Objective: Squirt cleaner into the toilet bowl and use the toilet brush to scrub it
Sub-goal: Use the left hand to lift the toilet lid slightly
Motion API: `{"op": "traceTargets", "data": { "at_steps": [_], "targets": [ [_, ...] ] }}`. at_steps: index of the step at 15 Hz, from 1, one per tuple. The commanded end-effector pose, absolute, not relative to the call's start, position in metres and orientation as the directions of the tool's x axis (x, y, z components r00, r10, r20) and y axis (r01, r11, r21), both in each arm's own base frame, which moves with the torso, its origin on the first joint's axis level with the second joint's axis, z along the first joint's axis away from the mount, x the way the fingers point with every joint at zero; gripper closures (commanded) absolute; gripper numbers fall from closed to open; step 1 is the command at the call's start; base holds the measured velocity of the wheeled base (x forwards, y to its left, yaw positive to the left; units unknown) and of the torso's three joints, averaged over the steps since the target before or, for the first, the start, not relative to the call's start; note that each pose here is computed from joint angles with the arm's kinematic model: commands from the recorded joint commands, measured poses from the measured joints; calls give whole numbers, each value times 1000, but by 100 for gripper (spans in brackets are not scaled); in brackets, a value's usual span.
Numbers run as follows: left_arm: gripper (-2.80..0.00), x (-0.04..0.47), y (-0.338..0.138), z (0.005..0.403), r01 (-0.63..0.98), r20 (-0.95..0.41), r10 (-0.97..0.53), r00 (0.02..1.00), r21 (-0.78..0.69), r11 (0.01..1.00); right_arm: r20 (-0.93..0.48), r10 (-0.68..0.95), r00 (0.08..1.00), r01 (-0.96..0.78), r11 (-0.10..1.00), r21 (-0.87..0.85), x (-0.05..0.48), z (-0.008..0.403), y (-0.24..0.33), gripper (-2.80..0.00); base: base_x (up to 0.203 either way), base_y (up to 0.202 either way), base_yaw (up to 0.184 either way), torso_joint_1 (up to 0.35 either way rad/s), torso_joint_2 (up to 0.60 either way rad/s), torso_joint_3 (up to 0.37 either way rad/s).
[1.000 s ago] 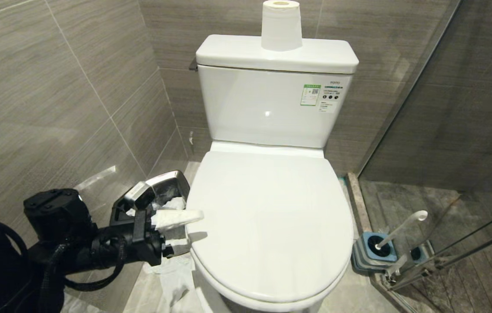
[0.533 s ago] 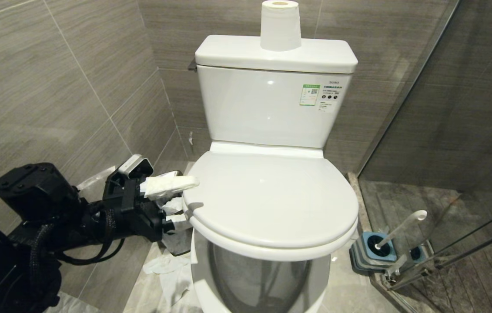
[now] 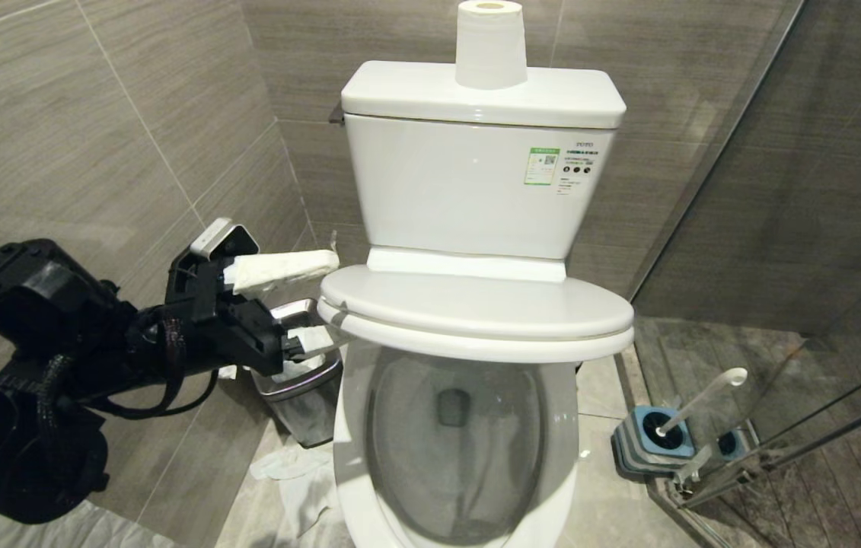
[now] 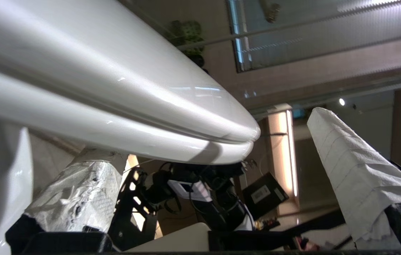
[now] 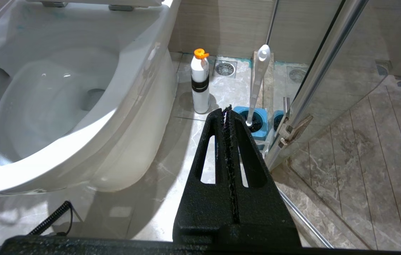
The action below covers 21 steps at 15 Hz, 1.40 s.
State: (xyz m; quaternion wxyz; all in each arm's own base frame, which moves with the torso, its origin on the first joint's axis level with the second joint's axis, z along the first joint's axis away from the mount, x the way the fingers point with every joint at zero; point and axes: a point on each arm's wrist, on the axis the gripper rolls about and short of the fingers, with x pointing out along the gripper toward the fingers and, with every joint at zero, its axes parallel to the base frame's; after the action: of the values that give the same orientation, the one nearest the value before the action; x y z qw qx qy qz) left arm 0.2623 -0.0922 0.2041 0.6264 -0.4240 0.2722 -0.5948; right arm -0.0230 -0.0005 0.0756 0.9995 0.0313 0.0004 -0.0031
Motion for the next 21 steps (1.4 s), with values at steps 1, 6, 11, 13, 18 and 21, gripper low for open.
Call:
{"op": "traceTargets", "data": {
  "at_steps": [1,6,11,13,18,21],
  "targets": [
    [-280,260,-91,221,562,189,-974,124,-823,-88,-2,-6,1000,6,998,63,-23,76,0,0,0,0,0,0,0,0],
    [-280,254,-95,242,588,218,-972,89,-799,-126,-2,-5,1000,5,998,63,-23,76,0,0,0,0,0,0,0,0],
    [-280,264,-104,243,663,221,-973,63,-738,-125,-2,-6,1000,6,998,63,-23,76,0,0,0,0,0,0,0,0],
    [-280,270,-107,240,707,218,-974,62,-699,-111,-2,-6,1000,6,998,63,-23,76,0,0,0,0,0,0,0,0],
    [-280,293,-109,253,803,244,-968,64,-589,-96,-2,-5,1000,5,998,63,-23,76,0,0,0,0,0,0,0,0],
    [-280,305,-107,271,857,270,-961,58,-508,-92,-3,-6,1000,6,998,63,-23,75,0,0,0,0,0,0,0,0]
  ]
}}
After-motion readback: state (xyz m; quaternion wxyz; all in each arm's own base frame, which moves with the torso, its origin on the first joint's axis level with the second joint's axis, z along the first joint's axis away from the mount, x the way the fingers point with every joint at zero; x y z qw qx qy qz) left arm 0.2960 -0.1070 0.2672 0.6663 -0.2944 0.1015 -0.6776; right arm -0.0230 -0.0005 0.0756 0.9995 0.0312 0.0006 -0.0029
